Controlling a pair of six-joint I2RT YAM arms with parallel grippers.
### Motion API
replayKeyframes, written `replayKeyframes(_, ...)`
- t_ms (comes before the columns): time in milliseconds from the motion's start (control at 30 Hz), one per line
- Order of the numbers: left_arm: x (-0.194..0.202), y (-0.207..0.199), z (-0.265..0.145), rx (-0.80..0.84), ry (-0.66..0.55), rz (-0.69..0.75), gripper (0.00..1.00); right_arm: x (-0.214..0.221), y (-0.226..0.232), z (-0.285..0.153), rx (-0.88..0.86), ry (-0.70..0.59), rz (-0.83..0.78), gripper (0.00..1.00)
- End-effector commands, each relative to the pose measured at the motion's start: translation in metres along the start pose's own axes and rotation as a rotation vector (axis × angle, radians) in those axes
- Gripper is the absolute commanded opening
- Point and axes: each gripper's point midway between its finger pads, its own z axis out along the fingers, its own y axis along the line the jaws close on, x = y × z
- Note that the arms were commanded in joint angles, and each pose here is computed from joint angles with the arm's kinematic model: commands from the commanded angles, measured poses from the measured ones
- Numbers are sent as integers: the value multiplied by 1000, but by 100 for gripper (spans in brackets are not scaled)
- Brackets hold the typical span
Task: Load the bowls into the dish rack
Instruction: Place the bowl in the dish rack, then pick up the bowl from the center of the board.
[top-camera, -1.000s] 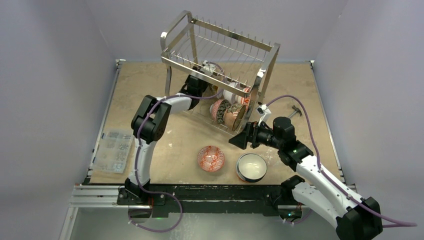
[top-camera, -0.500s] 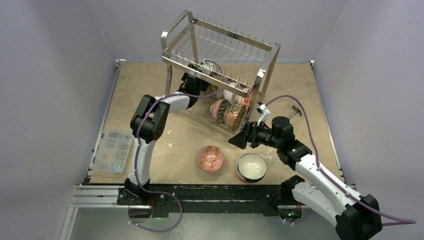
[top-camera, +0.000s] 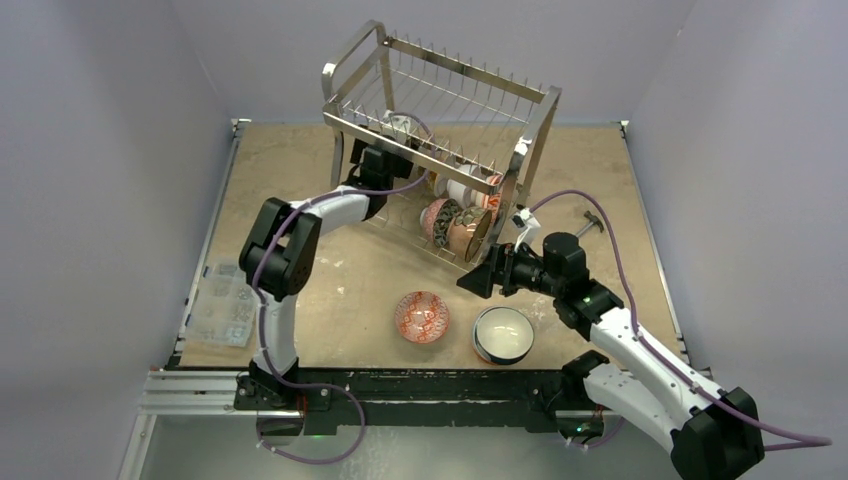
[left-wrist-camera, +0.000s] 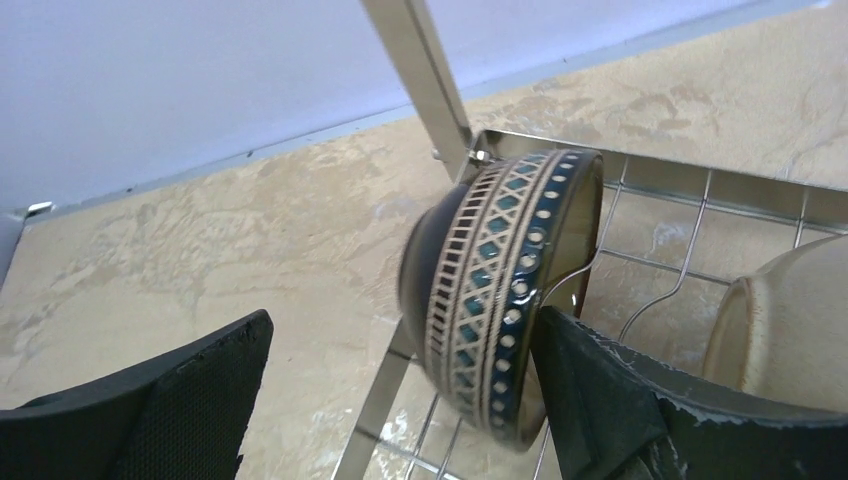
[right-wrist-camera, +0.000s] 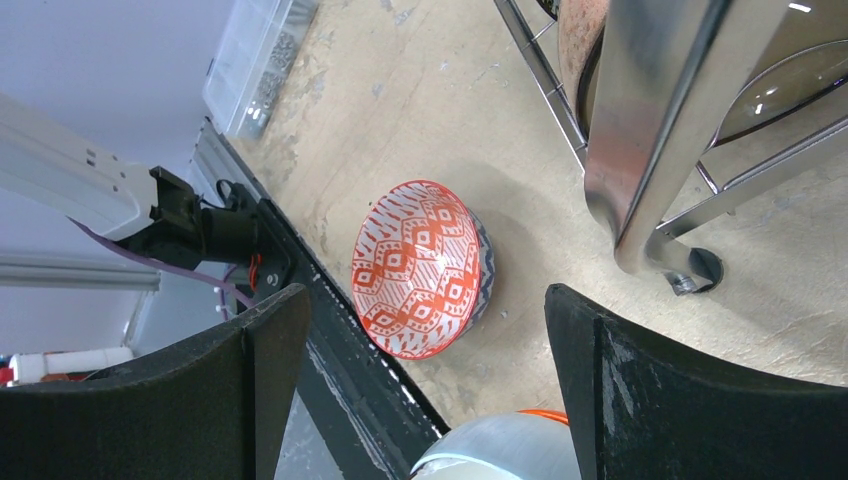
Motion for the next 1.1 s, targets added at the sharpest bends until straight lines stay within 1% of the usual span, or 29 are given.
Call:
replayKeyframes(0,-44,30,-30,-77,-77,-142,98,-21,18,-4,-48,-52,-59,88)
replayKeyframes(100,-45,36,-47,-77,-77,-182,99,-20,19,-5,-53,-51,-61,89)
replayKeyframes(233,-41,29,-78,-5,-65,-225,99,-21,20,-7,-54,-56,-62,93)
replayKeyframes(367,-29,13,-118,89,-55,-220,97,-24,22,-9,-49,-66,-77,98)
replayKeyframes(533,-18,-11,-175,174,-71,-172,97,-27,22,-13,-30,-73,-86,99)
replayKeyframes(600,-16,-20,-197,220,-70,-205,97,-28,22,-13,-28,-76,-91,99)
replayKeyframes(700,1,-30,-228,293,-14,-308,97,-28,22,-13,-27,-76,-93,99)
replayKeyframes(767,16,-32,-250,333,40,-409,97,-29,21,-13,-24,-83,-94,99)
replayKeyframes(867,51,-36,-277,365,182,-547,95,-27,19,-11,-19,-84,-84,99)
replayKeyframes(933,79,-41,-296,394,299,-590,92,-28,17,-10,-14,-87,-82,99)
replayKeyframes(1067,119,-55,-330,463,483,-675,92,-25,14,-7,-17,-79,-68,99)
